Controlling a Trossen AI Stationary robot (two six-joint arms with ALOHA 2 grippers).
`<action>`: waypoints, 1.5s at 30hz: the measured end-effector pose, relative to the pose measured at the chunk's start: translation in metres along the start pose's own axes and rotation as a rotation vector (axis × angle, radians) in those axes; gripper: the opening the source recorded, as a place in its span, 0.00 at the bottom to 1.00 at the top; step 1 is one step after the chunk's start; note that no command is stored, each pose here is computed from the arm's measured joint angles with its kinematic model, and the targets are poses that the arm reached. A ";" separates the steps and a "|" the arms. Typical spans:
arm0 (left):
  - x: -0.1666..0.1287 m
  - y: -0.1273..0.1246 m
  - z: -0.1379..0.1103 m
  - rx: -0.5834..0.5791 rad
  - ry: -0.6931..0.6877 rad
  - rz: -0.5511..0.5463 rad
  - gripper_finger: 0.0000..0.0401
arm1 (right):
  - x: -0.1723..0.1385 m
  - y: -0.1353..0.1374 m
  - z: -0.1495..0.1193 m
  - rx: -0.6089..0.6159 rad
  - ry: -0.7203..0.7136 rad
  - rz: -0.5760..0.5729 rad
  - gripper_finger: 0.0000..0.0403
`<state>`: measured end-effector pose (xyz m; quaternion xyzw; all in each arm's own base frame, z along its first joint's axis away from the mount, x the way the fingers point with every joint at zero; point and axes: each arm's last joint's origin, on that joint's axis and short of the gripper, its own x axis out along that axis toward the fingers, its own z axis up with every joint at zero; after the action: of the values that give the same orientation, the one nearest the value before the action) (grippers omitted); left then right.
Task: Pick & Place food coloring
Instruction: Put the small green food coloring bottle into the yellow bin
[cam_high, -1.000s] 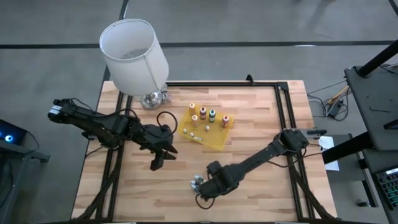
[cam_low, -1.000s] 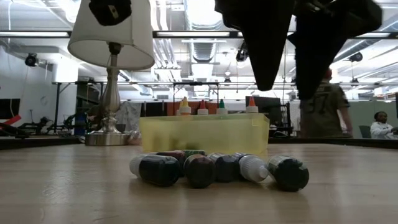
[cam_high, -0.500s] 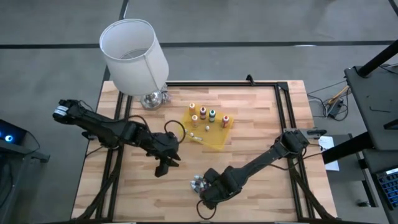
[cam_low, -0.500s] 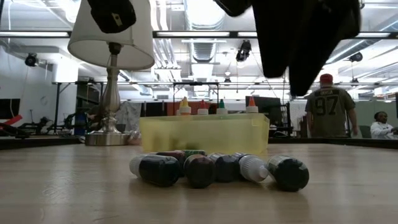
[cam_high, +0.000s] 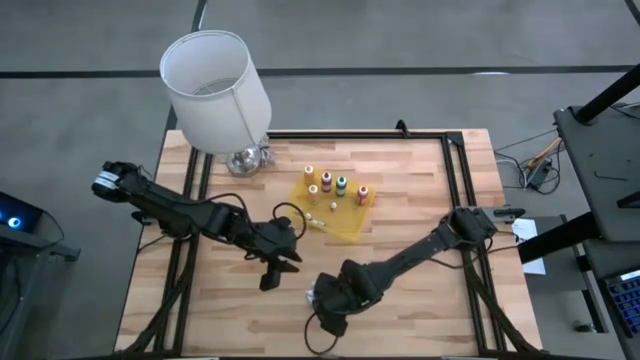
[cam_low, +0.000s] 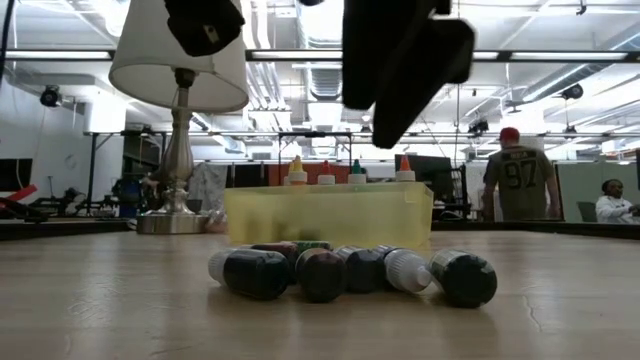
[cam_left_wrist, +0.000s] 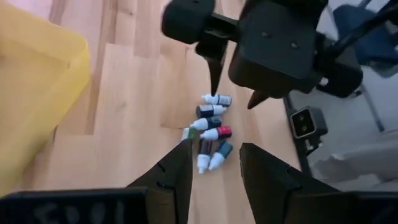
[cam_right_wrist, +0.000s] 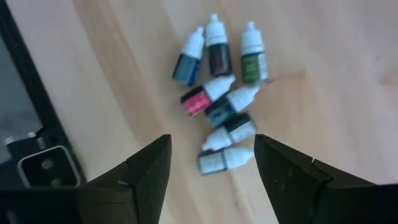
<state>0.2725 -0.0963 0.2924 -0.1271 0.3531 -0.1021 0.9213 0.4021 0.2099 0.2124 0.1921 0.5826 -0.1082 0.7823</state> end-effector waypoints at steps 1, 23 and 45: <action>0.000 0.000 -0.001 0.013 0.007 0.004 0.26 | 0.000 -0.002 0.002 -0.008 -0.001 -0.002 0.55; -0.033 0.028 -0.063 0.018 -0.224 -0.014 0.26 | 0.021 -0.023 0.026 -0.120 -0.093 -0.011 0.55; -0.045 0.033 -0.070 0.007 -0.300 0.041 0.26 | 0.053 -0.043 0.022 -0.269 -0.058 0.022 0.55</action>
<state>0.1953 -0.0641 0.2605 -0.1307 0.2137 -0.0645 0.9660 0.4205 0.1641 0.1594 0.0886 0.5667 -0.0261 0.8187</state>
